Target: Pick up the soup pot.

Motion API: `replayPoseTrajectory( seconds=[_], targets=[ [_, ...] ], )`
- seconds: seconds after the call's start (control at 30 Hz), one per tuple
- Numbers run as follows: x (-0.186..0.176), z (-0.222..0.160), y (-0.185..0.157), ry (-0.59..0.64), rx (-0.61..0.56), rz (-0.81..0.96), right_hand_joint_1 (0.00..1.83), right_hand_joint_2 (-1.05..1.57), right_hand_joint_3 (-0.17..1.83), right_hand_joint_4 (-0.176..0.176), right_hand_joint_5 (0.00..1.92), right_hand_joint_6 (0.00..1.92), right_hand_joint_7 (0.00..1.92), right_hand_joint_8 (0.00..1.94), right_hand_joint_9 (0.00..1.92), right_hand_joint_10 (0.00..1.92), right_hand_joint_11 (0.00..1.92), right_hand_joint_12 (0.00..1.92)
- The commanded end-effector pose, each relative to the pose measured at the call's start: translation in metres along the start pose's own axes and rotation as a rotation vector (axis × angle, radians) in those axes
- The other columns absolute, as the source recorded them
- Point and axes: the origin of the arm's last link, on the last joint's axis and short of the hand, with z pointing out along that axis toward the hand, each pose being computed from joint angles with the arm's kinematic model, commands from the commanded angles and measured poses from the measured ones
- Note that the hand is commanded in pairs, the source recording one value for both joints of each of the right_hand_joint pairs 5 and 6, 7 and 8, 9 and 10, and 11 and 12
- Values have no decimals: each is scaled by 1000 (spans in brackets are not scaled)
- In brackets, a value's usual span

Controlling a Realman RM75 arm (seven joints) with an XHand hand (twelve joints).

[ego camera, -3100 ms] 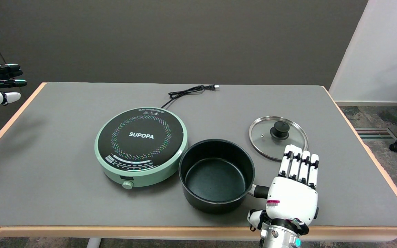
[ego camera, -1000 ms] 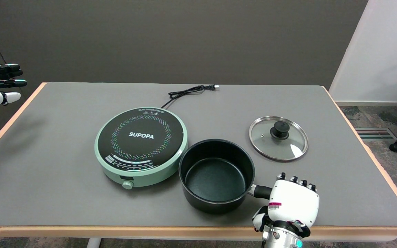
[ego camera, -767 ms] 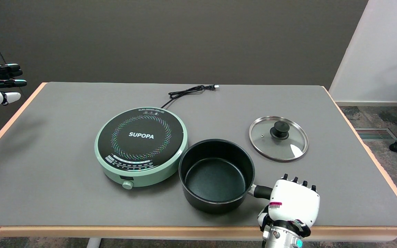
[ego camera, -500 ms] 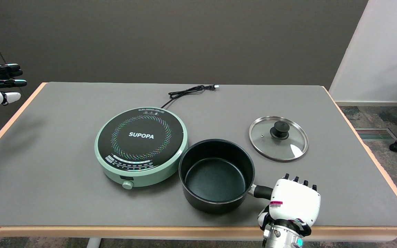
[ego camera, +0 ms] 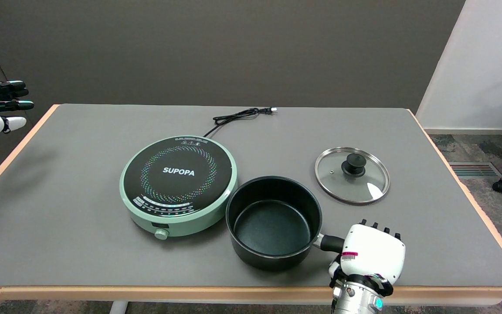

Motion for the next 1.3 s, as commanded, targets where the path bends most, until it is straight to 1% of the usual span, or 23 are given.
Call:
replayPoseTrajectory(
  seconds=[0.03,0.07,0.1,0.17,0.2,0.27,0.3,0.33,0.37,0.4,0.43,0.53,0.67,0.8,0.87,0.93,1.07,1.13,1.17,1.2,1.23,1.27,1.3],
  targets=[
    [-1,6,-1,-11,-19,58,1138,693,833,-55,1817,1817,1817,1817,1817,1817,1817,1817],
    [-1,6,-1,-11,-21,59,1130,705,810,-51,1832,1832,1832,1832,1832,1832,1832,1832],
    [-1,7,-1,-10,-21,63,1095,749,699,-38,1872,1872,1872,1872,1872,1872,1872,1872],
    [-1,8,0,-11,-27,65,1062,761,562,-29,1900,1900,1900,1900,1900,1900,1900,1900],
    [0,8,-1,-9,-27,67,1050,731,548,-28,1903,1903,1903,1903,1903,1903,1903,1903],
    [0,8,-1,1,-20,66,1094,290,1038,-24,1901,1901,1901,1901,1901,1901,1901,1901],
    [1,9,-1,1,-22,68,1081,192,1046,-24,1896,1896,1896,1896,1896,1896,1896,1896],
    [1,9,-1,3,-23,69,1056,214,954,-24,1893,1893,1893,1893,1893,1893,1893,1893],
    [31,-29,3,-118,-51,159,1025,281,886,-25,1891,1891,1891,1891,1891,1891,1891,1891],
    [4,5,-1,-7,-27,78,989,372,831,-26,1892,1892,1892,1892,1892,1892,1892,1892],
    [1,10,-1,3,-26,65,964,445,789,-27,1895,1895,1895,1895,1895,1895,1895,1895],
    [1,10,-1,5,-24,63,958,465,774,-30,1896,1896,1896,1896,1896,1896,1896,1896],
    [2,10,-2,16,-18,61,971,373,799,-24,1913,1913,1913,1913,1913,1913,1913,1913],
    [3,12,-1,16,-32,65,972,387,829,-23,1919,1919,1919,1919,1919,1919,1919,1919],
    [3,13,0,13,-36,72,947,570,848,-30,1920,1920,1920,1920,1920,1920,1920,1920],
    [4,14,0,15,-36,76,925,741,863,-48,1920,1920,1920,1920,1920,1920,1920,1920],
    [4,15,1,19,-34,81,906,944,813,-48,1920,1920,1920,1920,1920,1920,1920,1920],
    [4,15,1,24,-27,80,913,962,804,-50,1920,1920,1920,1920,1920,1920,1920,1920],
    [4,15,1,27,-22,81,938,941,774,-34,1920,1920,1920,1920,1920,1920,1920,1920],
    [5,15,1,28,-22,83,946,921,765,-29,1920,1920,1920,1920,1920,1920,1920,1920],
    [5,15,1,27,-24,95,956,839,792,-24,1920,1920,1920,1920,1920,1920,1920,1920],
    [6,15,0,28,-26,102,959,684,888,-21,1920,1920,1920,1920,1920,1920,1920,1920],
    [6,15,0,31,-25,103,955,591,957,-20,1920,1920,1920,1920,1920,1920,1920,1920]
  ],
)
